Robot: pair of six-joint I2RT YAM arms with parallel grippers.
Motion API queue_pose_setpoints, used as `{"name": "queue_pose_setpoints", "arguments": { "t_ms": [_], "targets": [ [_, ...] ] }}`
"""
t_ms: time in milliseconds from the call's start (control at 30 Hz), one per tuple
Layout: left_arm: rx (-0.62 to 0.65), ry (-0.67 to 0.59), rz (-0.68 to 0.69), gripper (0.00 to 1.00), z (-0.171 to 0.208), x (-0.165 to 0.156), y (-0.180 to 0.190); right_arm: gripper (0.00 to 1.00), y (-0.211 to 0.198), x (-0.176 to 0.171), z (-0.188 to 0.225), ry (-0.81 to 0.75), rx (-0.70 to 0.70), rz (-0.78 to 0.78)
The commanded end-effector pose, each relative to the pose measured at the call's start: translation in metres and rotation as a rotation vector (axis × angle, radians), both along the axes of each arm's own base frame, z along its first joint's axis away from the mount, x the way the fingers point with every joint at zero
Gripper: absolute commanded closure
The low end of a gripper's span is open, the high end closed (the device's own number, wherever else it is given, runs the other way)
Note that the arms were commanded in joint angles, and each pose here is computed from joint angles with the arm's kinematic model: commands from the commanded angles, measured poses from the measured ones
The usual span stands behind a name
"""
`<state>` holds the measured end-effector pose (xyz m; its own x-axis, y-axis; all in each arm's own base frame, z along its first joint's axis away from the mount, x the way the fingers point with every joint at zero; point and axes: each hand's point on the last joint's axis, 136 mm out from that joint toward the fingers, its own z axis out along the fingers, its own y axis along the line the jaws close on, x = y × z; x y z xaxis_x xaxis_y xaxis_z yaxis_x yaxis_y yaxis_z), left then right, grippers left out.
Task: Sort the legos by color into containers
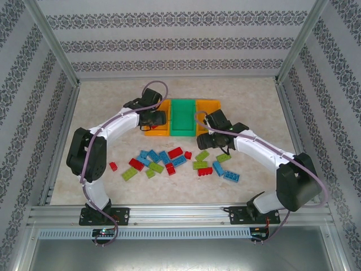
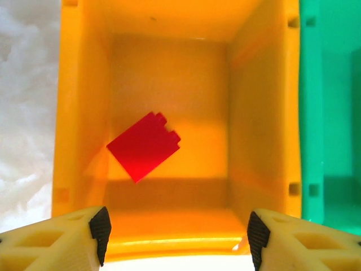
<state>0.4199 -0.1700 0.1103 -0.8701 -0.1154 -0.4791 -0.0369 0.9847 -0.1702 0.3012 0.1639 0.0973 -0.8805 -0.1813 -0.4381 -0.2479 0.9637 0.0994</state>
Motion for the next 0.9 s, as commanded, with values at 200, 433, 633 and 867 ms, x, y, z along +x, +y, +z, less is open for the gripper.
{"name": "queue_pose_setpoints", "arguments": {
  "t_ms": [200,433,633,867],
  "targets": [
    [0.034,-0.103,-0.030,0.17,0.025,-0.017,0.008,0.28,-0.017,-0.001,-0.008,0.034,0.006,-0.115],
    [0.052,-0.120,-0.018,0.07,0.021,-0.031,0.019,0.29,-0.024,-0.022,-0.041,0.202,-0.010,-0.175],
    [0.064,-0.112,-0.030,0.01,0.016,-0.037,0.022,0.27,-0.052,-0.034,-0.049,0.245,-0.026,-0.325],
    [0.066,-0.121,-0.041,0.00,0.014,-0.036,0.021,0.22,-0.071,-0.044,-0.046,0.277,0.089,-0.516]
  ]
}}
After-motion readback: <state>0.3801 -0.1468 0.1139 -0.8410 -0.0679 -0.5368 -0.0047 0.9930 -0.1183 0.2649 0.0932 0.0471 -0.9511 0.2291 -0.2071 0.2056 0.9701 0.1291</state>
